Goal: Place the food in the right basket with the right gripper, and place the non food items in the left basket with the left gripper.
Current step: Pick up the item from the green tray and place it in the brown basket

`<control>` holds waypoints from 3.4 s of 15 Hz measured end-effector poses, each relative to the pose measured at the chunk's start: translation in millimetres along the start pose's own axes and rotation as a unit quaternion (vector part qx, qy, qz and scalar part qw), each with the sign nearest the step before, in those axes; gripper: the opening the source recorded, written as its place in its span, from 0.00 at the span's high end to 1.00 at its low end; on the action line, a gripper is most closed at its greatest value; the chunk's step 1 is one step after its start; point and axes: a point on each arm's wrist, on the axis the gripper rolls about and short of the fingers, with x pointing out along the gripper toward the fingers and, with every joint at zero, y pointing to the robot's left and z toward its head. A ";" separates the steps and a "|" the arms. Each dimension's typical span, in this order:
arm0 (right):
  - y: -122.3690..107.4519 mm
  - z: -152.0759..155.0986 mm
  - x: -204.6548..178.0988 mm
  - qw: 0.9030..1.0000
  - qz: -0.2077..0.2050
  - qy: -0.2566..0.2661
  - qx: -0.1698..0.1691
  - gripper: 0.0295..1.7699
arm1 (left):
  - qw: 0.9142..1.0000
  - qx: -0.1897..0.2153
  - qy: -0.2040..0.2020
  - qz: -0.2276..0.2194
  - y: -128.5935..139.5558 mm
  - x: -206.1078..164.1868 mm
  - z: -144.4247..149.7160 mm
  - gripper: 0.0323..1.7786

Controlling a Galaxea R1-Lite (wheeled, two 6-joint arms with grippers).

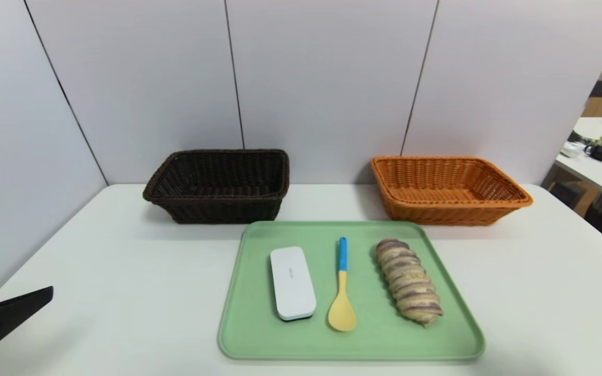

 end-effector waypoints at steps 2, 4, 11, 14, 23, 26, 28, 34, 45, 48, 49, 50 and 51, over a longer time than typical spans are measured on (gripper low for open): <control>-3.2 13.5 16.7 1.000 -0.007 0.023 0.005 0.04 | 0.999 -0.004 0.027 -0.025 0.5 15.6 5.0 0.05; -6.3 22.1 34.6 0.999 -0.006 0.050 0.010 0.04 | 0.997 -0.008 0.042 -0.057 0.6 31.5 11.1 0.05; -13.0 36.4 77.8 0.996 -0.006 0.086 0.013 0.04 | 0.997 -0.004 0.036 -0.070 5.1 82.4 37.8 0.05; -15.7 34.4 83.0 0.995 -0.012 0.095 0.001 0.04 | 0.997 0.002 0.032 -0.068 6.0 87.8 46.3 0.05; -18.2 31.3 75.9 0.996 -0.002 0.085 -0.026 0.04 | 0.993 0.045 0.008 -0.113 2.0 77.0 48.3 0.05; -17.6 32.6 75.4 0.996 0.010 0.081 -0.026 0.04 | 0.984 0.043 0.006 -0.172 -1.0 79.5 48.4 0.05; -16.6 33.6 76.1 0.996 0.021 0.081 -0.028 0.04 | 0.980 0.046 0.012 -0.193 -4.6 83.6 47.4 0.05; -3.8 32.6 94.3 0.988 0.099 0.110 -0.045 0.04 | 0.950 0.083 0.049 -0.298 -45.2 101.8 43.7 0.05; 25.9 32.9 147.2 0.966 0.171 0.180 -0.070 0.04 | 0.940 0.085 0.112 -0.311 -118.9 160.8 37.2 0.05; 27.5 32.0 154.8 0.964 0.174 0.190 -0.069 0.04 | 0.941 0.089 0.119 -0.303 -127.0 166.4 35.1 0.05; 27.9 31.8 156.2 0.963 0.174 0.192 -0.068 0.04 | 0.941 0.086 0.123 -0.303 -128.7 167.5 34.4 0.05; 28.1 31.5 157.3 0.963 0.174 0.194 -0.068 0.04 | 0.942 0.082 0.125 -0.301 -131.1 167.8 34.6 0.05; 28.2 31.0 158.4 0.963 0.174 0.195 -0.068 0.04 | 0.945 0.078 0.125 -0.290 -134.0 168.0 35.3 0.05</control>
